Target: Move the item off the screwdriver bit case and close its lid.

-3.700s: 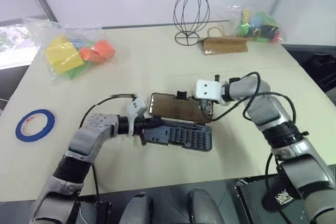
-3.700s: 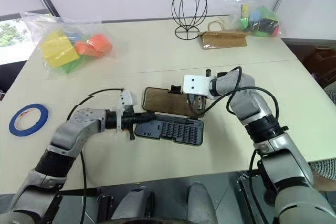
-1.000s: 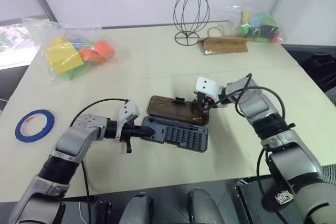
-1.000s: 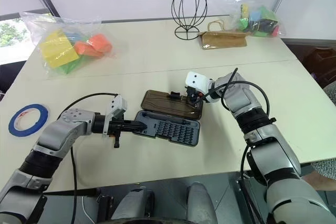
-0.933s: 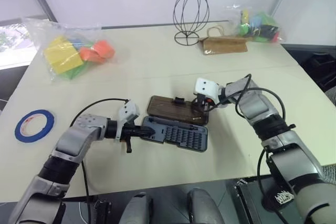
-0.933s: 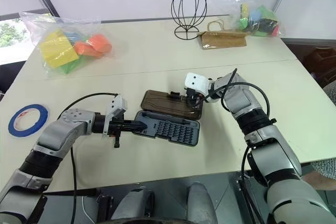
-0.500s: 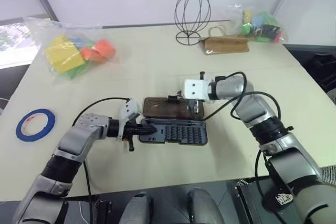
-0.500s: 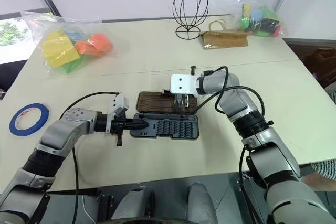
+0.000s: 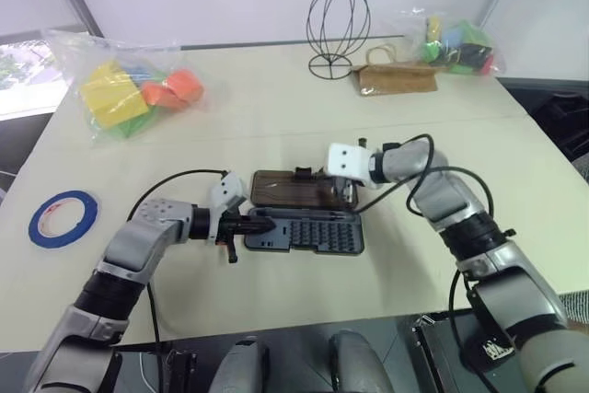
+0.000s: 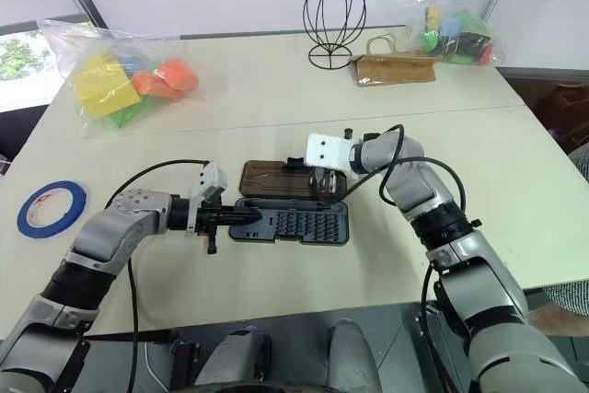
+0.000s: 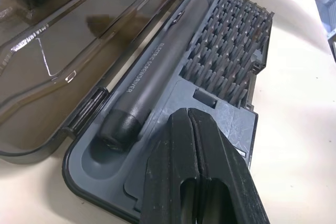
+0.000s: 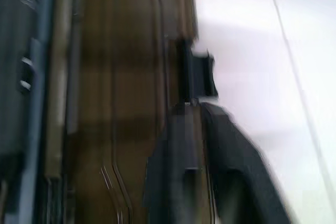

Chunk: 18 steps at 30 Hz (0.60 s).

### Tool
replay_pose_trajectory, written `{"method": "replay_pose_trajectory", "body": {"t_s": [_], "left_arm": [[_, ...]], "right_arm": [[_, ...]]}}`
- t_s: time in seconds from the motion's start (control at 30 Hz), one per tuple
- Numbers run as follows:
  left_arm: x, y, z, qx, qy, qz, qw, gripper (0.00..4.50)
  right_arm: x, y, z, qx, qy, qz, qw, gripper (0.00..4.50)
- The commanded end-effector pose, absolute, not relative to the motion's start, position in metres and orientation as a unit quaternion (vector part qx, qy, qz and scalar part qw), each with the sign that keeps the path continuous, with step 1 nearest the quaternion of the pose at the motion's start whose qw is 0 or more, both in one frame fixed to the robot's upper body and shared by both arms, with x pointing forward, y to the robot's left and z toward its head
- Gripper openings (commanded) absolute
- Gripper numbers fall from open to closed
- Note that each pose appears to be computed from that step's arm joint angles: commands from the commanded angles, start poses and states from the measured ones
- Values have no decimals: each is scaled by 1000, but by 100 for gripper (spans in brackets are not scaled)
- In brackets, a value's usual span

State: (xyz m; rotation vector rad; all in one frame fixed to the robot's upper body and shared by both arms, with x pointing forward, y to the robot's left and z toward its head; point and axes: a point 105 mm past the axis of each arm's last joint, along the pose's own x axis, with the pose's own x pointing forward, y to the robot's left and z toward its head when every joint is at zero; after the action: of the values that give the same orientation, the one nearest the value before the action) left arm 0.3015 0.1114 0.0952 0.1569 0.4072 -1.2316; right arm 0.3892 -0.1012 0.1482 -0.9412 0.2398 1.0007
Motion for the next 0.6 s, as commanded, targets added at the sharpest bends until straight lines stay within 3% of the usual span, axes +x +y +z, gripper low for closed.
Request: {"method": "replay_pose_trajectory", "body": {"t_s": [0.03, 0.07, 0.33, 0.6], "left_arm": [[304, 112, 97, 79, 187, -569, 797, 0], [303, 112, 97, 79, 188, -569, 797, 0], [302, 111, 97, 78, 188, -567, 798, 0], [302, 110, 97, 77, 185, -566, 800, 0]], "right_arm": [[398, -110, 170, -393, 121, 433, 802, 241], [399, -111, 171, -384, 128, 429, 808, 292], [404, -127, 151, -294, 226, 387, 844, 292], [413, -140, 138, -280, 251, 355, 856, 292]]}}
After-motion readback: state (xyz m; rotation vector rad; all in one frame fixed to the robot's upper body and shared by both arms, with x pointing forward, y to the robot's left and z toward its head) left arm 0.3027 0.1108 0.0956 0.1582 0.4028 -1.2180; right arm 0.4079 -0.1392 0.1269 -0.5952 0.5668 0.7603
